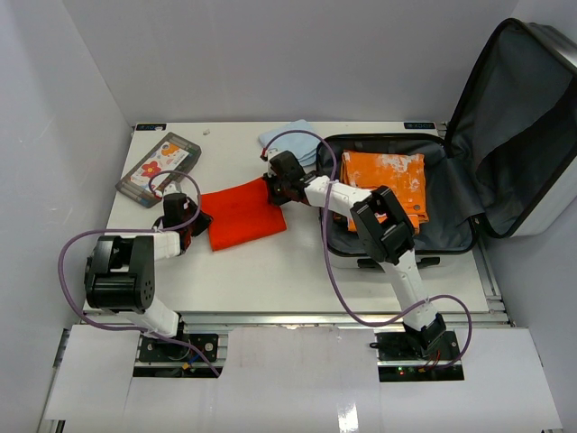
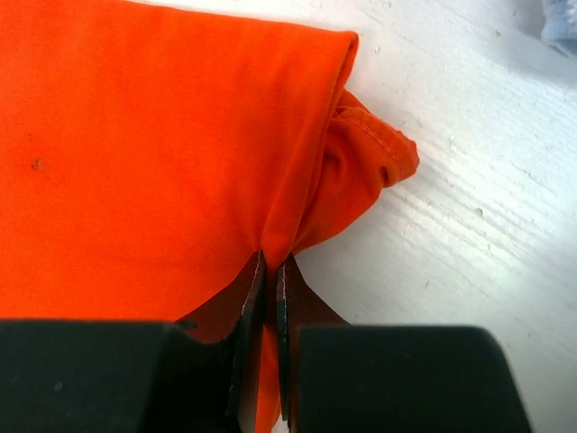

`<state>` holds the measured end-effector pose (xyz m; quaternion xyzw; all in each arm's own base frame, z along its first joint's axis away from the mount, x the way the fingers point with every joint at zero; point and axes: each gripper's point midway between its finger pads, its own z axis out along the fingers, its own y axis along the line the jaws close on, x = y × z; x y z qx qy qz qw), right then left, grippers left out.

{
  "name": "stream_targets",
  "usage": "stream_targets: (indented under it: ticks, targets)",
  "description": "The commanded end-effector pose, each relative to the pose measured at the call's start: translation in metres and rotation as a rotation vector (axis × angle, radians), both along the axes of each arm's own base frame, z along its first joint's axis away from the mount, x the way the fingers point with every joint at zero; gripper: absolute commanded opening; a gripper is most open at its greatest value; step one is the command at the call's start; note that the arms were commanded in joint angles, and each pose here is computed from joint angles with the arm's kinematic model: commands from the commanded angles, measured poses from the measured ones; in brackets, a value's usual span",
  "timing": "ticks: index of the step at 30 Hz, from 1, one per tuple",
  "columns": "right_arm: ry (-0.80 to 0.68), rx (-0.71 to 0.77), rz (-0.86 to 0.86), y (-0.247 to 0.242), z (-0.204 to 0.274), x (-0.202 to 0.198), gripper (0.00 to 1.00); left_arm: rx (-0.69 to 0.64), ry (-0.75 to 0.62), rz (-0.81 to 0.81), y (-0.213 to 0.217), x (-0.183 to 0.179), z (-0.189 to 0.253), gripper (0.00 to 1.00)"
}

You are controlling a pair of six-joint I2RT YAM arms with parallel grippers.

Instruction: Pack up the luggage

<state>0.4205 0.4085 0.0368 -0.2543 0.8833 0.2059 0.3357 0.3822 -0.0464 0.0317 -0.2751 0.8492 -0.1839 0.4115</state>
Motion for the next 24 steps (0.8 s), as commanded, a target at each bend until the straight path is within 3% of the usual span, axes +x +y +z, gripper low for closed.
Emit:
stream_targets:
  ticks: [1, 24]
  targets:
    - [-0.061, -0.023, -0.002, -0.005, 0.031, -0.005, 0.08, 0.023, -0.051, -0.055, -0.014, -0.001, 0.021, 0.0]
    - [-0.176, -0.066, -0.043, -0.019, 0.067, -0.015, 0.08, 0.086, -0.125, -0.076, -0.028, -0.004, 0.053, 0.0]
